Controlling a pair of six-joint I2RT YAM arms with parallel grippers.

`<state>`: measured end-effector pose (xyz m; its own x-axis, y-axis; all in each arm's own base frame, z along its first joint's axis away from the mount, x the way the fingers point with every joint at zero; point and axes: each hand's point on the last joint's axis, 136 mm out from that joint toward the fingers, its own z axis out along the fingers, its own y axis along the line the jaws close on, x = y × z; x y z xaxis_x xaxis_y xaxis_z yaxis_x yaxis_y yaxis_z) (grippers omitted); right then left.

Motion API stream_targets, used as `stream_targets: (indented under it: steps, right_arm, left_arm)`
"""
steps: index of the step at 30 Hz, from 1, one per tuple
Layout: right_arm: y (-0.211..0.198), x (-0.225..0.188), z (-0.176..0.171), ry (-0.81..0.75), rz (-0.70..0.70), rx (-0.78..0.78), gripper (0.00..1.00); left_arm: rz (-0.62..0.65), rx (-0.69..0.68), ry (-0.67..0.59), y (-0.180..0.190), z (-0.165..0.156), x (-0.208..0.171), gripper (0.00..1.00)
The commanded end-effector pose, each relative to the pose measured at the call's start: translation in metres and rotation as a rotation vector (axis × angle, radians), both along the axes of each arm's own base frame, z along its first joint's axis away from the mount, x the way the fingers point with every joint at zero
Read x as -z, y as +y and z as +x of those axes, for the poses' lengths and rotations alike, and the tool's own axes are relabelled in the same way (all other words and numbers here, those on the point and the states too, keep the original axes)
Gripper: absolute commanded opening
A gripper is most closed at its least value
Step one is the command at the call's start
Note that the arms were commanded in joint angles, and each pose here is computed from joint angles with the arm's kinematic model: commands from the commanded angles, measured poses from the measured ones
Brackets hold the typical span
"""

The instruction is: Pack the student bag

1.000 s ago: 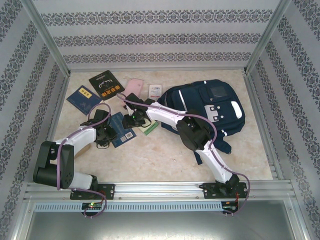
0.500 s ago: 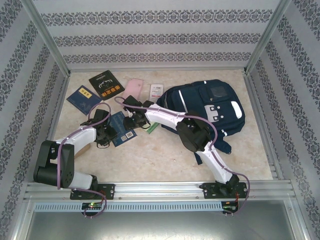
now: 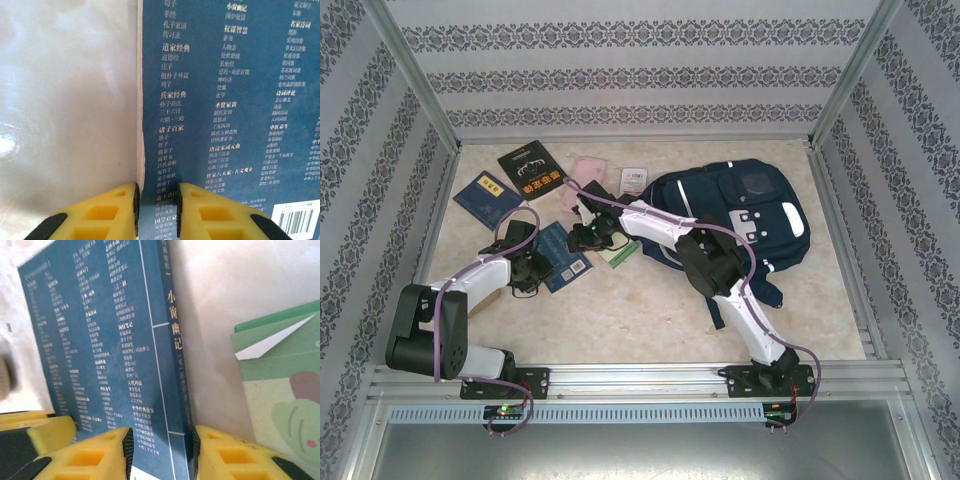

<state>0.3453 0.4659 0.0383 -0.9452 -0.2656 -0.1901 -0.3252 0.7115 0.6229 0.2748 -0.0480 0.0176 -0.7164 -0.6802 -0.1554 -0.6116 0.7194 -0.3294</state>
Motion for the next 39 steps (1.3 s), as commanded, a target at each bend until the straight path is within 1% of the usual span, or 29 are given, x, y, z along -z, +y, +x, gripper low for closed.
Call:
stream_targets:
  steps: [1,3,5,6,9,10,11,13,14,15,17,20,26,27,28,29,31,33,36,39]
  right_arm:
    - [0.056,-0.08,-0.064,0.123,0.343,-0.206,0.35]
    - [0.056,-0.095,-0.064,0.121,0.384,-0.207,0.32]
    - [0.054,-0.104,-0.064,0.113,0.395,-0.209,0.26]
    - [0.054,-0.105,-0.065,0.111,0.396,-0.209,0.26]
    - [0.05,-0.092,-0.066,0.12,0.346,-0.206,0.25]
    - [0.048,-0.084,-0.066,0.128,0.322,-0.201,0.23]
    - [0.046,-0.079,-0.065,0.13,0.307,-0.193,0.19]
    - [0.038,-0.069,-0.06,0.128,0.274,-0.163,0.07]
    - [0.035,-0.068,-0.058,0.123,0.263,-0.151,0.03]
    - [0.03,-0.066,-0.054,0.11,0.249,-0.134,0.0]
    - [0.021,-0.069,-0.046,0.088,0.247,-0.107,0.0]
    - [0.009,-0.086,-0.034,0.049,0.27,-0.074,0.0]
    - [-0.019,-0.135,-0.004,-0.033,0.339,0.011,0.0]
    - [-0.026,-0.143,0.002,-0.043,0.352,0.03,0.0]
    - [-0.033,-0.152,0.007,-0.053,0.369,0.047,0.0]
    - [-0.04,-0.16,0.011,-0.058,0.382,0.065,0.0]
    - [-0.056,-0.175,0.02,-0.074,0.411,0.097,0.0]
    - [-0.072,-0.191,0.028,-0.085,0.452,0.138,0.0]
    - [-0.094,-0.213,0.04,-0.072,0.556,0.197,0.0]
    - [-0.108,-0.228,0.047,-0.052,0.656,0.24,0.0]
  left_arm:
    - [-0.039,0.028,0.078,-0.008,-0.021,0.022,0.25]
    - [-0.038,0.029,0.072,-0.008,-0.021,0.02,0.25]
    - [-0.036,0.031,0.067,-0.007,-0.021,0.018,0.25]
    - [-0.034,0.03,0.067,-0.007,-0.021,0.018,0.25]
    - [-0.038,0.031,0.061,-0.008,-0.021,0.016,0.25]
    - [-0.038,0.031,0.059,-0.008,-0.021,0.016,0.25]
    - [-0.039,0.03,0.057,-0.008,-0.021,0.014,0.25]
    - [-0.033,0.027,0.048,-0.006,-0.02,0.009,0.25]
    - [-0.031,0.027,0.042,-0.006,-0.019,0.006,0.26]
    - [-0.027,0.025,0.033,-0.005,-0.019,0.001,0.27]
    - [-0.022,0.021,0.004,-0.004,-0.016,-0.01,0.32]
    - [-0.042,0.017,-0.067,-0.006,-0.007,-0.035,0.44]
    - [-0.172,0.017,-0.294,-0.025,0.026,-0.101,0.64]
    - [-0.208,0.016,-0.335,-0.029,0.033,-0.112,0.69]
    - [-0.262,0.009,-0.376,-0.034,0.041,-0.121,0.75]
    - [-0.328,0.002,-0.419,-0.039,0.05,-0.131,0.77]
    - [-0.431,-0.012,-0.491,-0.048,0.064,-0.147,0.78]
    - [-0.509,-0.018,-0.55,-0.054,0.076,-0.162,0.79]
    - [-0.62,-0.01,-0.643,-0.064,0.093,-0.187,0.79]
    - [-0.716,0.008,-0.692,-0.073,0.109,-0.202,0.79]
